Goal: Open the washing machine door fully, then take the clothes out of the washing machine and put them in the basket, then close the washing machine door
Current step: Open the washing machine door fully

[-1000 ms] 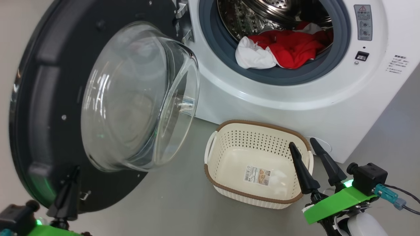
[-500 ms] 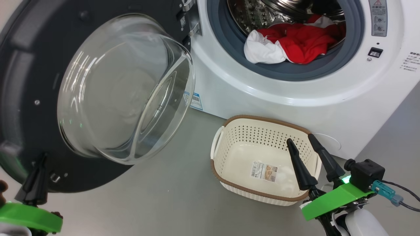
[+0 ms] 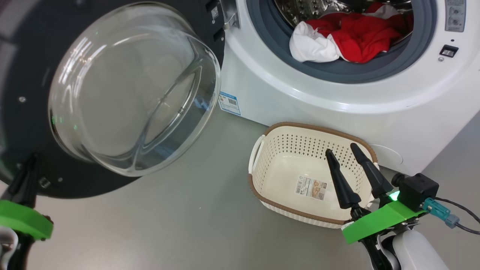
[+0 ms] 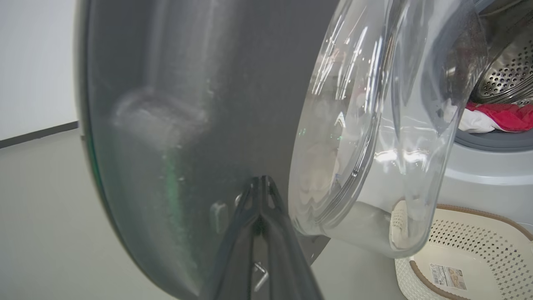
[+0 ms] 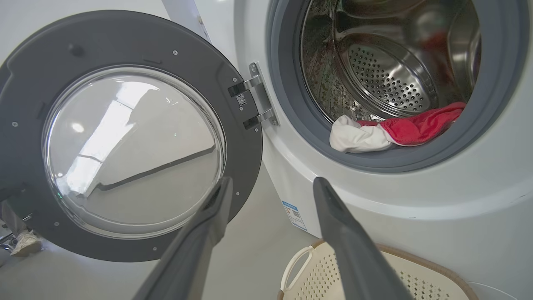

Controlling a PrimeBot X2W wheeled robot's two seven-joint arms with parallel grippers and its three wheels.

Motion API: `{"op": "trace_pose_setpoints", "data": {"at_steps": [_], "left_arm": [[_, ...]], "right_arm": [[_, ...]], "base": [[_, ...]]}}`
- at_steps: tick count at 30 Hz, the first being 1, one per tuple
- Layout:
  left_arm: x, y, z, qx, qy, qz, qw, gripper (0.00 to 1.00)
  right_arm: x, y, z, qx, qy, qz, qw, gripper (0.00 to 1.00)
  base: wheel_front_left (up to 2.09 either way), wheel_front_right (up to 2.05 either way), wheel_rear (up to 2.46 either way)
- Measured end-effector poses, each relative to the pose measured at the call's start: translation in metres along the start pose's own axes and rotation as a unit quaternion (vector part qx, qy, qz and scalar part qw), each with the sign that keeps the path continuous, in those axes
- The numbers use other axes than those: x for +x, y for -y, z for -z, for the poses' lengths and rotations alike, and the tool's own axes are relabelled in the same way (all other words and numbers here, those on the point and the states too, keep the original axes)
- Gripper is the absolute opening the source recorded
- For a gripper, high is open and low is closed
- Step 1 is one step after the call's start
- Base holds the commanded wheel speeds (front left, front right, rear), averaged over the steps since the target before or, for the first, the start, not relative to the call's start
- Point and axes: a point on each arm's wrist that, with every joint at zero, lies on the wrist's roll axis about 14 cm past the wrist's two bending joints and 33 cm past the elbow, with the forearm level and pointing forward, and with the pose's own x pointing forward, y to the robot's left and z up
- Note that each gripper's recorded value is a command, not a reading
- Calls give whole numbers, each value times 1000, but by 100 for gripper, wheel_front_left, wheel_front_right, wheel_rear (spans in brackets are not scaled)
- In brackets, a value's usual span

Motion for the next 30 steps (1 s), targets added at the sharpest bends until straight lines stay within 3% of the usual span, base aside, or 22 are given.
{"op": "trace_pose_setpoints", "data": {"at_steps": [15,30], "left_arm": [[18,-37,-8,13,-23,-49,998,0],[24,-31,-16,14,-13,-39,999,0]], "right_arm": [[4,7,7,6,-5,5,1000,100],[3,10,7,6,-4,9,1000,100]], "base": [[0,0,0],[0,0,0]]}}
